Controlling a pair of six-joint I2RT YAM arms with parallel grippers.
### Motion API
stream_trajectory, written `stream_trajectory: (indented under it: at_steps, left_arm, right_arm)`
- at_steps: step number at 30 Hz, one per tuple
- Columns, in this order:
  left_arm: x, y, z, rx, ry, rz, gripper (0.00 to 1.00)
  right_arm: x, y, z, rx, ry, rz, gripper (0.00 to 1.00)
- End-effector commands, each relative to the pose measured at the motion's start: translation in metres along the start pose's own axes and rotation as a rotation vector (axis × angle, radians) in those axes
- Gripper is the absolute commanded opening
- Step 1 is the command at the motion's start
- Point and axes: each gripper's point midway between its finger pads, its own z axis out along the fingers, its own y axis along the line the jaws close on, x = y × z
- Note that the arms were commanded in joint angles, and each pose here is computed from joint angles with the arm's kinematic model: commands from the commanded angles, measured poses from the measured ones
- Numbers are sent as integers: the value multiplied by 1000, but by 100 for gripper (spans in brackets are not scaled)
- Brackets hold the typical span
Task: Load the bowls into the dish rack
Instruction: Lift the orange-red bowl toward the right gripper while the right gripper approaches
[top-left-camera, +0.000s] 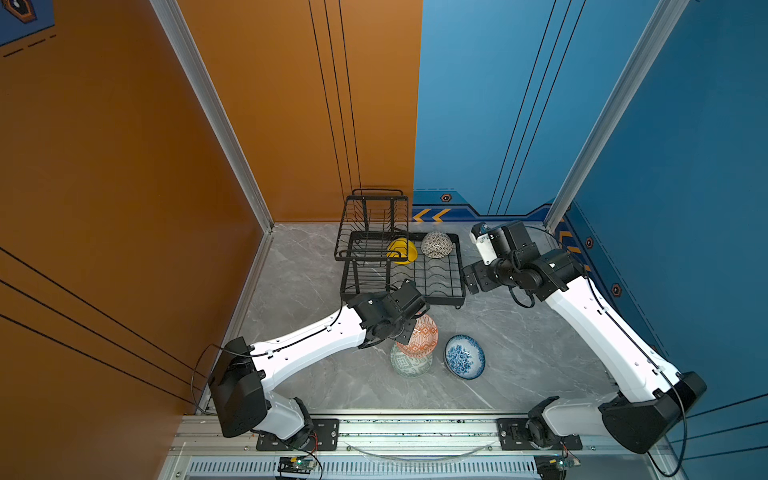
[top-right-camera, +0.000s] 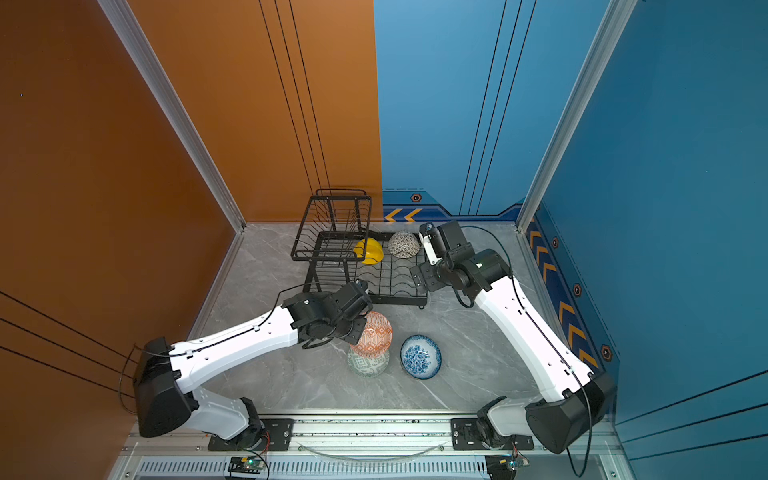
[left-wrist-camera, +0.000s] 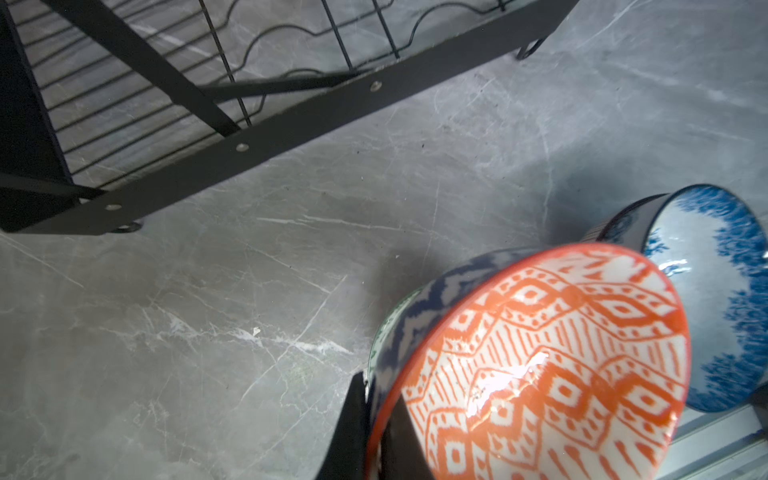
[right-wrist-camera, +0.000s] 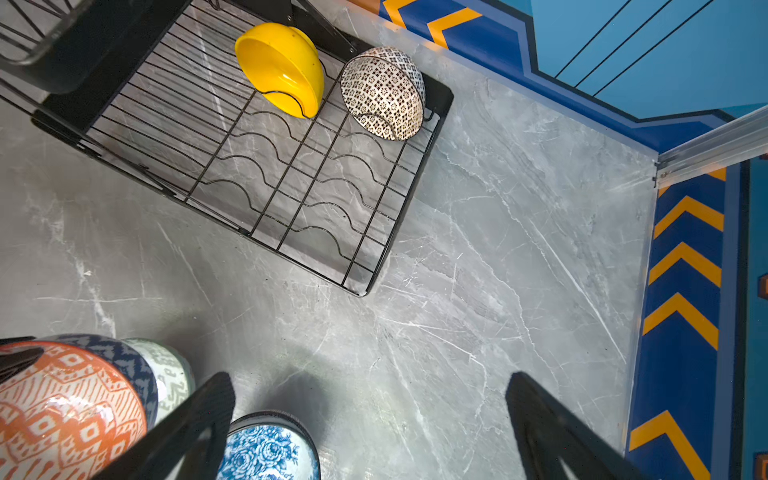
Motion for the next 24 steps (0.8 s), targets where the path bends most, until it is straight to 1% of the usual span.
stream_trajectory:
  at_steps: [1, 5, 10, 14, 18, 20, 23, 24]
  left_arm:
    - [-33, 9, -32, -11, -128, -34, 0]
    - [-57, 12, -49, -21, -229, -74, 0]
    - [-78, 17, -61, -45, -320, -116, 0]
    - [-88, 17, -65, -34, -368, -137, 0]
    - [-99, 11, -67, 20, -404, -143, 0]
    - [-103, 8, -68, 42, -409, -145, 0]
    - [-109, 5, -69, 69, -420, -140, 0]
    - [-110, 5, -69, 76, -417, -142, 0]
  right_arm:
    - [-8, 17, -13, -119, -65, 85, 100]
    - [-7, 42, -22, -244, -90, 128, 100]
    - [-5, 73, -36, -354, -109, 125, 100]
    - [-1, 89, -34, -388, -96, 129, 100]
    - [3, 101, -22, -394, -95, 167, 99]
    - [4, 107, -16, -390, -99, 177, 98]
    - [4, 107, -3, -350, -99, 189, 94]
    - [5, 115, -1, -356, -100, 177, 92]
